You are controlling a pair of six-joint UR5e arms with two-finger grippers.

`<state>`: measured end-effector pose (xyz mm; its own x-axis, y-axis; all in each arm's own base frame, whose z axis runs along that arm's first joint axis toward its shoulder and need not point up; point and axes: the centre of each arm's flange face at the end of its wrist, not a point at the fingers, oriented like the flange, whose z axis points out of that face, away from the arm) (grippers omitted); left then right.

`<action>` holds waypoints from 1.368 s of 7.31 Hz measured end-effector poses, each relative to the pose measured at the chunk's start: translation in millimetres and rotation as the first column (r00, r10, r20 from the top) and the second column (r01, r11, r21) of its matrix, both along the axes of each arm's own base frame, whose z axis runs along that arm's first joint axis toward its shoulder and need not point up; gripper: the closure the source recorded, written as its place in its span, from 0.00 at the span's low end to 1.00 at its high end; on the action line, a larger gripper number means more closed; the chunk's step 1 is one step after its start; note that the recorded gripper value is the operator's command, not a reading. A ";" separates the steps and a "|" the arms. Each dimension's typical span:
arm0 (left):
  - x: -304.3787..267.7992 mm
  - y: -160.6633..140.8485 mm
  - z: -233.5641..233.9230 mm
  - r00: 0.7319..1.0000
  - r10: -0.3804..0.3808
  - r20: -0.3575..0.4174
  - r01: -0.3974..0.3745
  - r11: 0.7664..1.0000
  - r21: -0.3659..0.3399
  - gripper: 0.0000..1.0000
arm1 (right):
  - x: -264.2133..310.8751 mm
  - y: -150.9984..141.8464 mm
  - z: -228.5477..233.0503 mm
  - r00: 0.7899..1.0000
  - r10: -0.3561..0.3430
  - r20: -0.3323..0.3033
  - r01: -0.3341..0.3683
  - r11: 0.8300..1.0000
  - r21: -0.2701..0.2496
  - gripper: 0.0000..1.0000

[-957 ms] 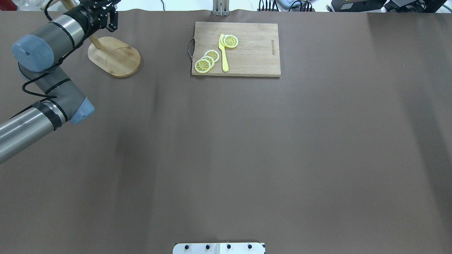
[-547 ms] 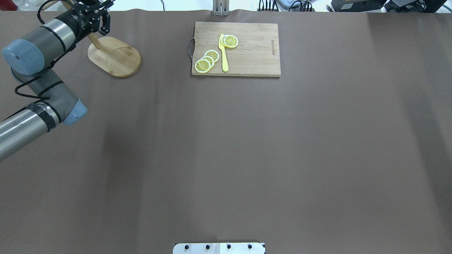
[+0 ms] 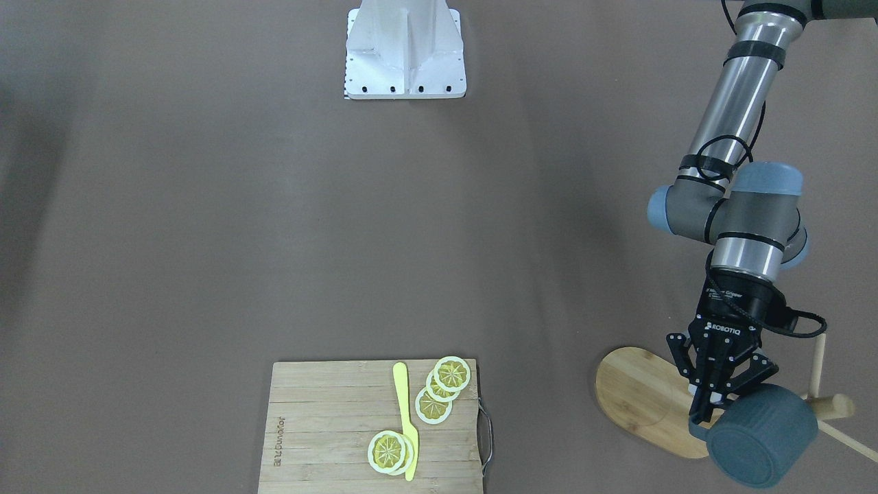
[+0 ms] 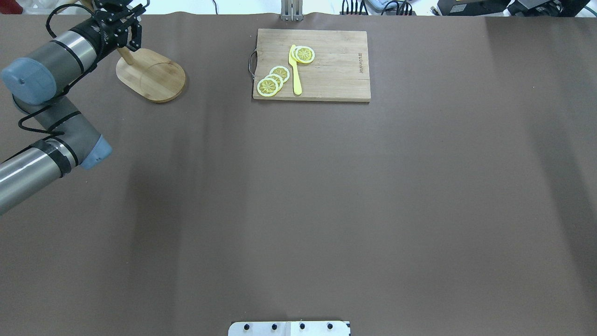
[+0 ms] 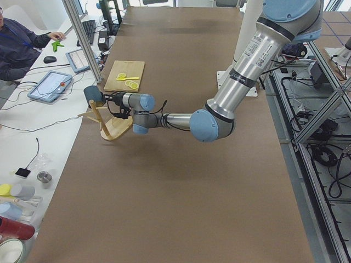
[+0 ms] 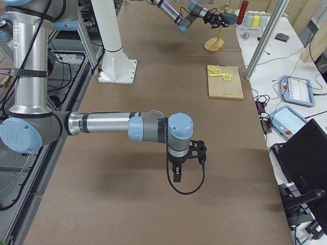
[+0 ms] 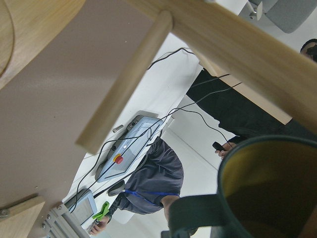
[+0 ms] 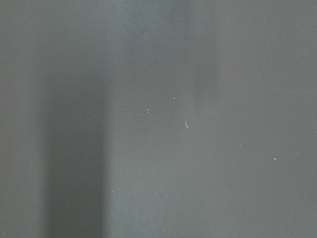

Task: Hang cup on storage rack
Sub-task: 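Hook the mug handle over a stand peg with the left gripper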

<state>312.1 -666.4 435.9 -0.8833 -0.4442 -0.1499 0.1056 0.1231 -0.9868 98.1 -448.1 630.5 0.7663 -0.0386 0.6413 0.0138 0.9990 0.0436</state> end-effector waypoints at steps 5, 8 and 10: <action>34.6 18.4 4.2 1.000 -0.022 -0.002 0.022 1.000 -0.006 0.77 | -0.2 -4.0 -4.0 1.000 0.003 -0.002 -0.003 1.000 0.005 0.00; 33.3 26.6 10.7 1.000 -0.014 0.000 0.014 1.000 0.008 0.01 | -0.3 -4.3 -4.3 1.000 0.003 -0.001 -0.003 1.000 0.006 0.00; 29.9 29.7 9.8 1.000 -0.011 -0.006 0.011 1.000 0.021 0.01 | -0.5 -4.0 -4.0 1.000 0.004 0.001 -0.004 1.000 0.004 0.00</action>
